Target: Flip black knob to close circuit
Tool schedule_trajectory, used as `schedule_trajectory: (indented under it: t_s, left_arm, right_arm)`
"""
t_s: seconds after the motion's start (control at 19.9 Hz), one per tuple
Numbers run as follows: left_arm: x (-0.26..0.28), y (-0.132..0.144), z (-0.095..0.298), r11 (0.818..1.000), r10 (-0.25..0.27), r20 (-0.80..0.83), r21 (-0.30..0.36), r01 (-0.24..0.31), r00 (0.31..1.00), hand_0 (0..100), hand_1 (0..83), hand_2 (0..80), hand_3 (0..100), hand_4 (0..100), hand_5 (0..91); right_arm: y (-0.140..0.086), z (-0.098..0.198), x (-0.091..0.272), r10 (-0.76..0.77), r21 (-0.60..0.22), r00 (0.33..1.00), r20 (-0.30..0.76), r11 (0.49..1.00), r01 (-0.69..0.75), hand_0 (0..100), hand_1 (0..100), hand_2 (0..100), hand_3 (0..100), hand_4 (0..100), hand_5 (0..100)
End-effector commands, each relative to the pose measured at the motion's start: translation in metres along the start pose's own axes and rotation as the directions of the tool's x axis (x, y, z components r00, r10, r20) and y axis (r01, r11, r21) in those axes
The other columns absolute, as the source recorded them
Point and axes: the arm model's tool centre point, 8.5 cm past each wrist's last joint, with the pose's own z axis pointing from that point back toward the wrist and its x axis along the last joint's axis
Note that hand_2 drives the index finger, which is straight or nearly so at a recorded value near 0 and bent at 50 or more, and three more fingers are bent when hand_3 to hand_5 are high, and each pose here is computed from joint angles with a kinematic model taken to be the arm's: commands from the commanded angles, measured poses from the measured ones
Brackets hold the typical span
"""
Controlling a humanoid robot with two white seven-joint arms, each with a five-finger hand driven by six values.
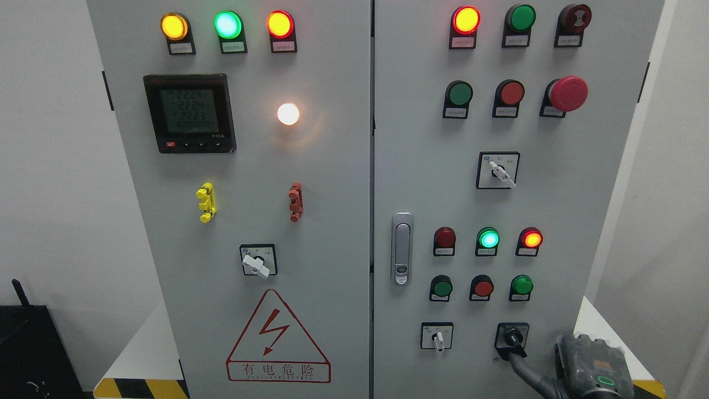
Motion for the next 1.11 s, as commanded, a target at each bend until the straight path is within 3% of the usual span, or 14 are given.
schedule_trajectory:
  t_s: [0.0,0.55,1.05]
  left_arm:
    - [0.000,0.000,0.000,1.000,0.018,0.000,0.001,-0.018,1.000,0,0.0,0.1,5,2,0.0]
    - [0.000,0.000,0.000,1.000,0.018,0.000,0.001,-0.018,1.000,0,0.0,0.0,5,3,0.0]
    - [0.000,0.000,0.000,1.000,0.018,0.000,0.001,-0.018,1.000,0,0.0,0.0,5,2,0.0]
  right_arm:
    - [-0.002,0.000,-0.002,-0.001,-0.004,1.000,-0.003,1.000,0.001,0,0,91,100,84,85]
    - [0.011,0.010,0.021,-0.041,0.017,0.999,0.030,0.999,0.040,0,0,91,100,84,85]
    - [0.013,0.014,0.032,-0.057,-0.010,0.997,0.051,0.998,0.057,0,0,90,100,84,85]
